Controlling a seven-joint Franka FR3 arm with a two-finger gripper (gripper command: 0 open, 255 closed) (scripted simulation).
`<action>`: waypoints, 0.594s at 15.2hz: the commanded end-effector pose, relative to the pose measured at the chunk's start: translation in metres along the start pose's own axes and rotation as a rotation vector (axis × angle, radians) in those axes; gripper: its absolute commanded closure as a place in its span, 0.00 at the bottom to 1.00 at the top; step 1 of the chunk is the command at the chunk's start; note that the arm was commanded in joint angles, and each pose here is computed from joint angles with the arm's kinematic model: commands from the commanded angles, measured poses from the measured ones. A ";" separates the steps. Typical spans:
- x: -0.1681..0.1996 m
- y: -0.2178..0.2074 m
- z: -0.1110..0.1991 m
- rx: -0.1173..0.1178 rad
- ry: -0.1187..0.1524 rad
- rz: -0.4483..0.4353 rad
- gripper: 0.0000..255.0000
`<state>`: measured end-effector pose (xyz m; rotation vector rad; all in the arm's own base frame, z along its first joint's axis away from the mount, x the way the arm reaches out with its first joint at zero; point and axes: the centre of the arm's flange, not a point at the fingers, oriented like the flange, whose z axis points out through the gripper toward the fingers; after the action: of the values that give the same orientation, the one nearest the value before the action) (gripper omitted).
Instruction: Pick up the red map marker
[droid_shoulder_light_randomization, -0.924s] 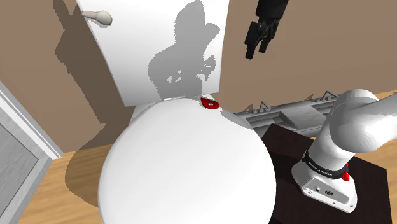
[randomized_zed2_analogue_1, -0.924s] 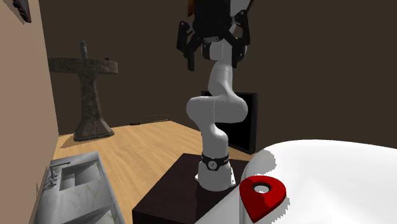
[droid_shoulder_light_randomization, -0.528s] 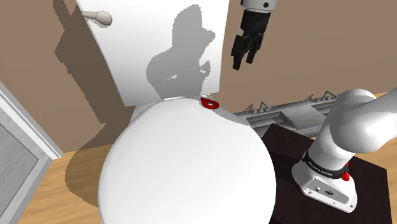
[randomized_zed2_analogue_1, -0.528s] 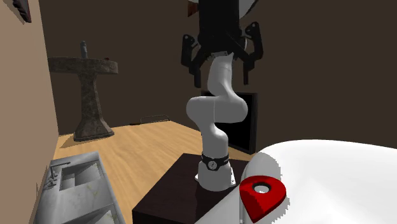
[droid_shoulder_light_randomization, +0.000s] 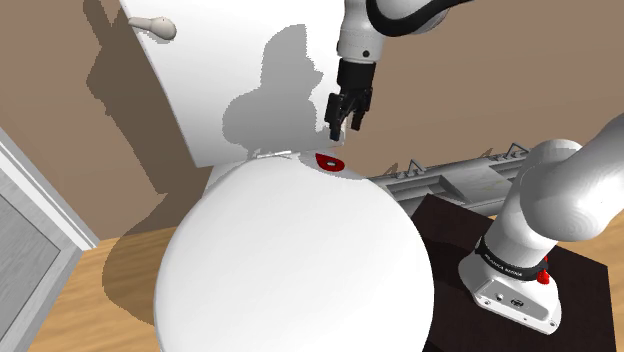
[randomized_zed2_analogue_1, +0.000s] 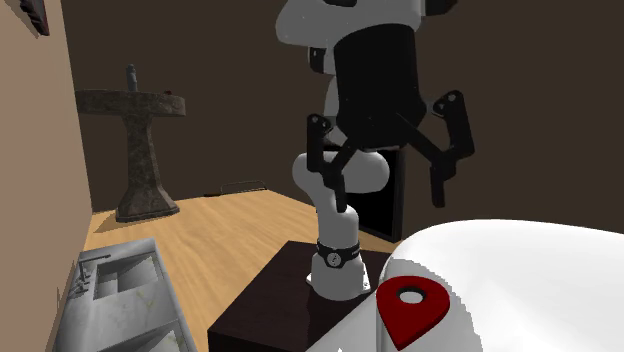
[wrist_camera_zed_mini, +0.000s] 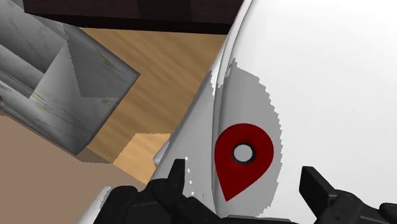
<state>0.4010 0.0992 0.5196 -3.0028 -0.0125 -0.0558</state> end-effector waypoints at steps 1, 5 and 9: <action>0.018 -0.006 0.020 0.019 -0.014 -0.010 0.00; 0.030 -0.012 0.049 0.034 -0.028 -0.019 0.00; 0.029 -0.009 0.070 0.034 -0.028 -0.019 0.00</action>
<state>0.4330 0.1182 0.4587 -2.9695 -0.0448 -0.0149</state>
